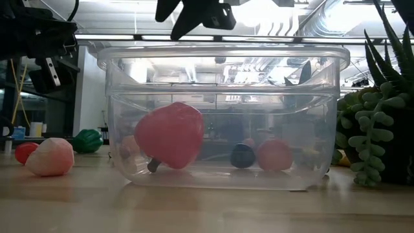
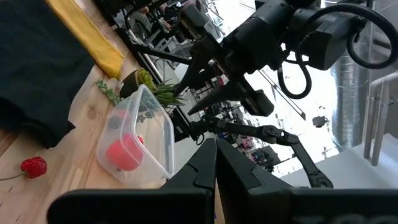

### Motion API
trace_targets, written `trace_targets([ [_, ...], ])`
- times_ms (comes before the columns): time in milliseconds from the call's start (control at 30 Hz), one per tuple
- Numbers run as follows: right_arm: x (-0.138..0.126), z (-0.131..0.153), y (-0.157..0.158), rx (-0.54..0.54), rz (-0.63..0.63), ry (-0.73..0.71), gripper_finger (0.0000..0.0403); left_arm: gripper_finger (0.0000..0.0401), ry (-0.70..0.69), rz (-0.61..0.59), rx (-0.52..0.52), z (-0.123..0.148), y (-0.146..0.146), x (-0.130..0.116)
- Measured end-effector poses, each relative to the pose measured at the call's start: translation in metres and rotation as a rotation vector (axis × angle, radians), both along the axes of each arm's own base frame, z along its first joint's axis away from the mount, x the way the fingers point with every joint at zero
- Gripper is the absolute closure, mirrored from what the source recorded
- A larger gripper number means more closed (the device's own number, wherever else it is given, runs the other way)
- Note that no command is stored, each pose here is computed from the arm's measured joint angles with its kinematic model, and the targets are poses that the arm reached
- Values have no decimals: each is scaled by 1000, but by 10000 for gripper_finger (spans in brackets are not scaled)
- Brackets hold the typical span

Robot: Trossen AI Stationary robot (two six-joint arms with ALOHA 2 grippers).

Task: Pick and placing Produce into tupperware
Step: Put the bell pepper into the transparent bin

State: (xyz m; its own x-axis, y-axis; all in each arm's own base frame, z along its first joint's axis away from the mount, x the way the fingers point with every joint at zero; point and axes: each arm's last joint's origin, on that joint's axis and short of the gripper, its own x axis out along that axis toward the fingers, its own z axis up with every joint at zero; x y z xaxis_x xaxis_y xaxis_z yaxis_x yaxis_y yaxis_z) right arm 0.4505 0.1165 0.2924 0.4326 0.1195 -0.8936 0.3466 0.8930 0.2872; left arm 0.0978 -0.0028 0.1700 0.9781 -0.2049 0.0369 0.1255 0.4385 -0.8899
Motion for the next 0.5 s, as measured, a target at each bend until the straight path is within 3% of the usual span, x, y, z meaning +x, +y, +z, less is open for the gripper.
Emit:
trace_targets([
  [167, 1, 0, -3, 31, 50, 2, 275, 400, 0, 0, 0, 0, 0, 0],
  [500, 4, -1, -23, -10, 84, 11, 326, 400, 0, -1, 1, 0, 0, 0],
])
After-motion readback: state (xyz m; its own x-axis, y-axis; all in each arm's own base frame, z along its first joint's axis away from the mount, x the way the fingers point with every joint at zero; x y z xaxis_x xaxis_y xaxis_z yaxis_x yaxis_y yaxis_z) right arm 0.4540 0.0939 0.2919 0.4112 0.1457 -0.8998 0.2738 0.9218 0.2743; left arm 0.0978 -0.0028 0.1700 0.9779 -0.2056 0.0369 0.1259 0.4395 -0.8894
